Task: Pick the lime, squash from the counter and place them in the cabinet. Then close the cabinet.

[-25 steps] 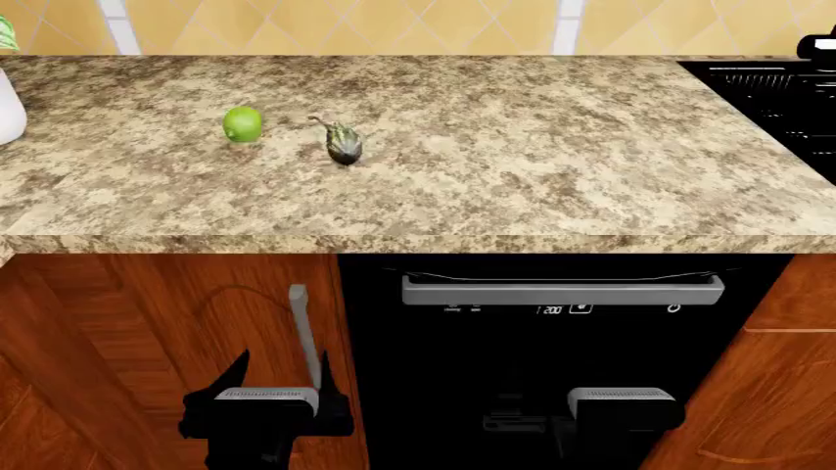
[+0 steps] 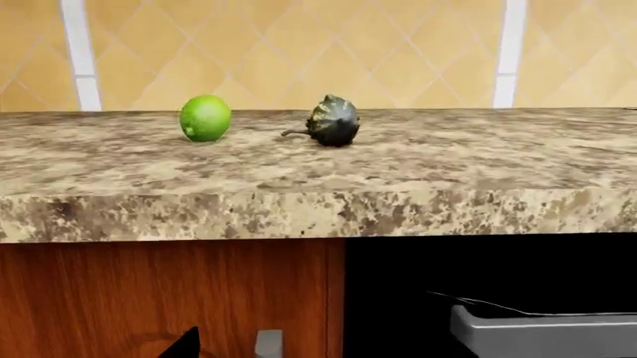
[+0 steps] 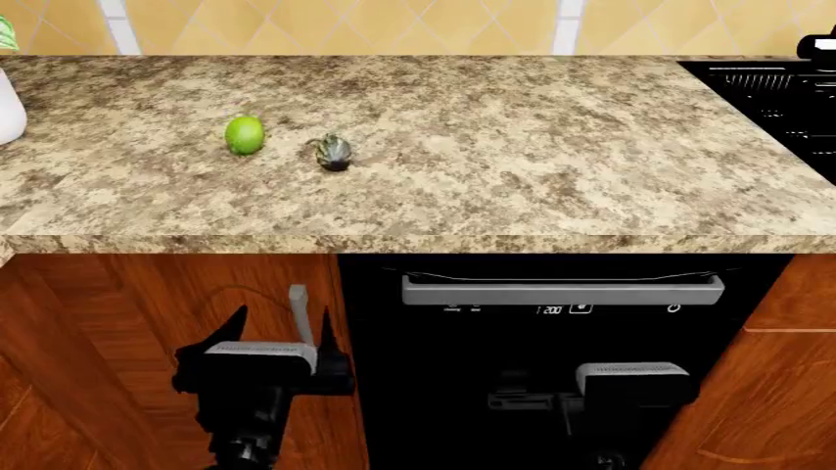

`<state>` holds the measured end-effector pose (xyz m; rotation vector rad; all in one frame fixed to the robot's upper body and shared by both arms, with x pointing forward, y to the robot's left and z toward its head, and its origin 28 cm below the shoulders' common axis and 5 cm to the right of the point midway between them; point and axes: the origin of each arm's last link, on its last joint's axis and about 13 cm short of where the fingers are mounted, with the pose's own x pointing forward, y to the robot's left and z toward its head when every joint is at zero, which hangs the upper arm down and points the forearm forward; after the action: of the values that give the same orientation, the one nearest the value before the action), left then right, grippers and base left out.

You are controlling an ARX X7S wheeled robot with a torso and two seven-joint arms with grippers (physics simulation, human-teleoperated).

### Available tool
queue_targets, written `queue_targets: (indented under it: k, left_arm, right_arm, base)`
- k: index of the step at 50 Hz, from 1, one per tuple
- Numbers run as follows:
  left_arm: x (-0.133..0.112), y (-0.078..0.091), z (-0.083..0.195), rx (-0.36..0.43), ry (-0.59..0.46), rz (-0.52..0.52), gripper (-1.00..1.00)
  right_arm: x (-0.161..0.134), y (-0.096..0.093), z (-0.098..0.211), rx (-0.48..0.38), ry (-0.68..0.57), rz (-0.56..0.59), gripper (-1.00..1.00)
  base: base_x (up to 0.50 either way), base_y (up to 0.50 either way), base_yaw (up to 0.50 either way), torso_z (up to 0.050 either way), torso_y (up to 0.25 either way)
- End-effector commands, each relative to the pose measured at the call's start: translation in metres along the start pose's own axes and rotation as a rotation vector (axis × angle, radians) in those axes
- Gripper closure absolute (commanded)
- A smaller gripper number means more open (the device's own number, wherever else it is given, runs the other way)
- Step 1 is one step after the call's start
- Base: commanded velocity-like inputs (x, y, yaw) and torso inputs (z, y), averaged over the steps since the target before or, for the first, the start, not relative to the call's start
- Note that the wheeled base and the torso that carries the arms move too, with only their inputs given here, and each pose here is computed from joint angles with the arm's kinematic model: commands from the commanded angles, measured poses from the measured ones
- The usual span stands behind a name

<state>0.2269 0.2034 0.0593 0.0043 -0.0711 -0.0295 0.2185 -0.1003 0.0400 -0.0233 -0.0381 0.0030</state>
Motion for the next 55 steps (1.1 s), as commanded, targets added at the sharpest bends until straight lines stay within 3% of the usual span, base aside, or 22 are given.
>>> queue_targets:
  k: [1, 2, 7, 9, 17, 28, 39, 46, 55]
  left_arm:
    - [0.015, 0.007, 0.061, 0.043, -0.137, -0.021, -1.00]
    - [0.017, 0.010, 0.067, 0.086, -0.188, -0.003, -1.00]
    - [0.021, 0.022, 0.096, 0.064, -0.236, -0.093, -1.00]
    - [0.021, 0.026, 0.103, 0.095, -0.248, -0.124, -1.00]
    - [0.022, 0.031, 0.131, 0.152, -0.230, -0.286, -1.00]
    - [0.020, 0.047, 0.174, 0.200, -0.231, -0.346, -1.00]
    - [0.027, 0.048, 0.191, 0.281, -0.243, -0.364, -1.00]
    - [0.024, 0.048, 0.202, 0.279, -0.261, -0.374, -1.00]
    - [0.024, 0.045, 0.206, 0.281, -0.259, -0.399, -1.00]
  right_arm:
    - [0.012, -0.005, 0.043, -0.021, -0.071, 0.025, -1.00]
    - [0.013, -0.006, 0.049, -0.017, -0.082, 0.035, -1.00]
    - [0.019, -0.010, 0.079, -0.040, -0.132, 0.076, -1.00]
    - [0.021, -0.011, 0.090, -0.048, -0.148, 0.095, -1.00]
    - [0.028, -0.018, 0.130, -0.028, -0.186, 0.193, -1.00]
    - [0.026, -0.028, 0.188, -0.070, -0.237, 0.360, -1.00]
    - [0.029, -0.030, 0.208, -0.108, -0.263, 0.415, -1.00]
    - [0.027, -0.028, 0.215, -0.152, -0.271, 0.414, -1.00]
    - [0.025, -0.030, 0.218, -0.176, -0.277, 0.413, -1.00]
  base:
    - [0.00, 0.00, 0.00, 0.000, 0.000]
    - [0.00, 0.00, 0.00, 0.000, 0.000]
    - [0.00, 0.00, 0.00, 0.020, 0.000]
    - [0.00, 0.00, 0.00, 0.050, 0.000]
    - [0.00, 0.00, 0.00, 0.050, 0.024]
    - [0.12, 0.11, 0.00, 0.046, 0.041]
    - [0.36, 0.34, 0.00, 0.050, 0.010]
    - [0.21, 0.48, 0.00, 0.050, 0.009]
    - [0.09, 0.00, 0.50, 0.050, 0.009]
